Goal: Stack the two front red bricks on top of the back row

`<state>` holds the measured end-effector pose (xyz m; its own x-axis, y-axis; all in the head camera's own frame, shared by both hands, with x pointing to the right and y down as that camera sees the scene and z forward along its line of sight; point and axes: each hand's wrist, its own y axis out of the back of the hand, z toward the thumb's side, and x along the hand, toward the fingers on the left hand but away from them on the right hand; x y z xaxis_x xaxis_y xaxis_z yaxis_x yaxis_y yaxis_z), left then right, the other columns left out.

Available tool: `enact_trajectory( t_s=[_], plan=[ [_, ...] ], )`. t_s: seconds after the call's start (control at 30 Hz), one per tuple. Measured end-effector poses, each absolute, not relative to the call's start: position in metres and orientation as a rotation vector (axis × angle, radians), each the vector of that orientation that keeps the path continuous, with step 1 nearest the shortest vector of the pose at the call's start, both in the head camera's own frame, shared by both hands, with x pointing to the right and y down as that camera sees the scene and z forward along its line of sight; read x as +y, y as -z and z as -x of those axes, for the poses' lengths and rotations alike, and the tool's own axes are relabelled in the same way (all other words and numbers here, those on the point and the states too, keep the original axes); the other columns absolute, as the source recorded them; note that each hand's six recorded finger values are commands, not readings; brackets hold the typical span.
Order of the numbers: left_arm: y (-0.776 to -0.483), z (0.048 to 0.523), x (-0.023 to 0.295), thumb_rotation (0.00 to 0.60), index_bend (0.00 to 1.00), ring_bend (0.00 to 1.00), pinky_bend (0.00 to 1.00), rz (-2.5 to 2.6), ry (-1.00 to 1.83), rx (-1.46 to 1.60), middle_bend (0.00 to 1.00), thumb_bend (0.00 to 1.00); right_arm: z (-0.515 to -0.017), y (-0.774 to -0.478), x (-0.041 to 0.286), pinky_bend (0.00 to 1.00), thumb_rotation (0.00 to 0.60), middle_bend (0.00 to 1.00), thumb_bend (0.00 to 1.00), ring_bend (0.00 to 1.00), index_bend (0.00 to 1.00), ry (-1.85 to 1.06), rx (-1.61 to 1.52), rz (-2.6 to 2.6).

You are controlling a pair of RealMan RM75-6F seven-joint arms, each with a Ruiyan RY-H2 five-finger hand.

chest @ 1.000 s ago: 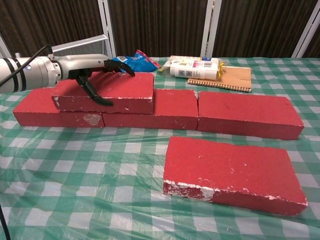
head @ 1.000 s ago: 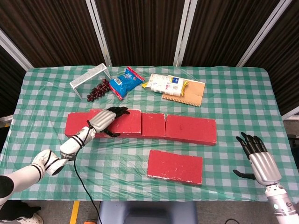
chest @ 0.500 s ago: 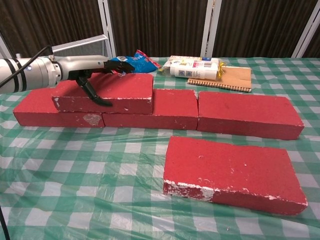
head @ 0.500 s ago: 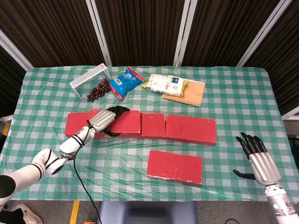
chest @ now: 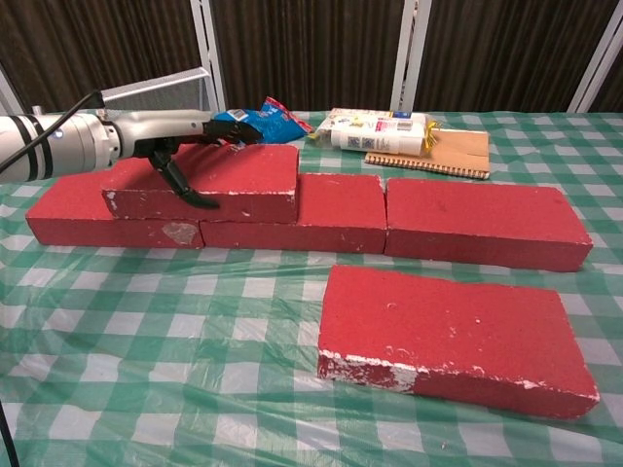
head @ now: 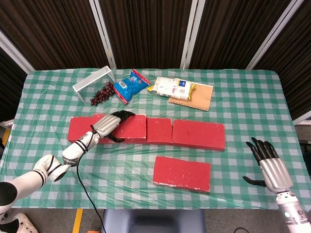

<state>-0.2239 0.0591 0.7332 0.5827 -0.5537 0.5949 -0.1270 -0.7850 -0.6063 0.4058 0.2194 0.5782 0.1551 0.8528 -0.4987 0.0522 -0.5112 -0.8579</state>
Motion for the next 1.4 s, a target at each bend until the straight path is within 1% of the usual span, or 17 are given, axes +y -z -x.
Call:
enact_trajectory(
  t_s=[0.1, 0.17, 0.97, 1.27, 1.4],
  plan=[
    [-0.734, 0.224, 0.059, 0.600, 0.00, 0.00, 0.08, 2.309, 1.120, 0.541, 0.01, 0.25, -0.406, -0.578, 0.219, 0.00, 0.600, 0.00, 0.11, 0.00, 0.00, -1.430, -0.871, 1.724],
    [-0.734, 0.225, 0.060, 0.600, 0.00, 0.00, 0.07, 2.307, 1.125, 0.532, 0.00, 0.24, -0.405, -0.578, 0.219, 0.00, 0.600, 0.00, 0.11, 0.00, 0.00, -1.426, -0.872, 1.725],
    [-0.729, 0.225, 0.061, 0.600, 0.00, 0.00, 0.00, 2.312, 1.122, 0.528, 0.00, 0.23, -0.403, -0.575, 0.219, 0.00, 0.600, 0.00, 0.11, 0.00, 0.00, -1.379, -0.881, 1.740],
    [-0.711, 0.222, 0.064, 0.600, 0.00, 0.00, 0.00, 2.304, 1.040, 0.527, 0.00, 0.23, -0.399, -0.576, 0.221, 0.00, 0.600, 0.00, 0.11, 0.00, 0.00, -1.356, -0.873, 1.778],
    [-0.697, 0.222, 0.070, 0.600, 0.00, 0.00, 0.00, 2.295, 0.990, 0.534, 0.00, 0.24, -0.393, -0.574, 0.224, 0.00, 0.600, 0.00, 0.11, 0.00, 0.00, -1.315, -0.879, 1.836]
  ],
)
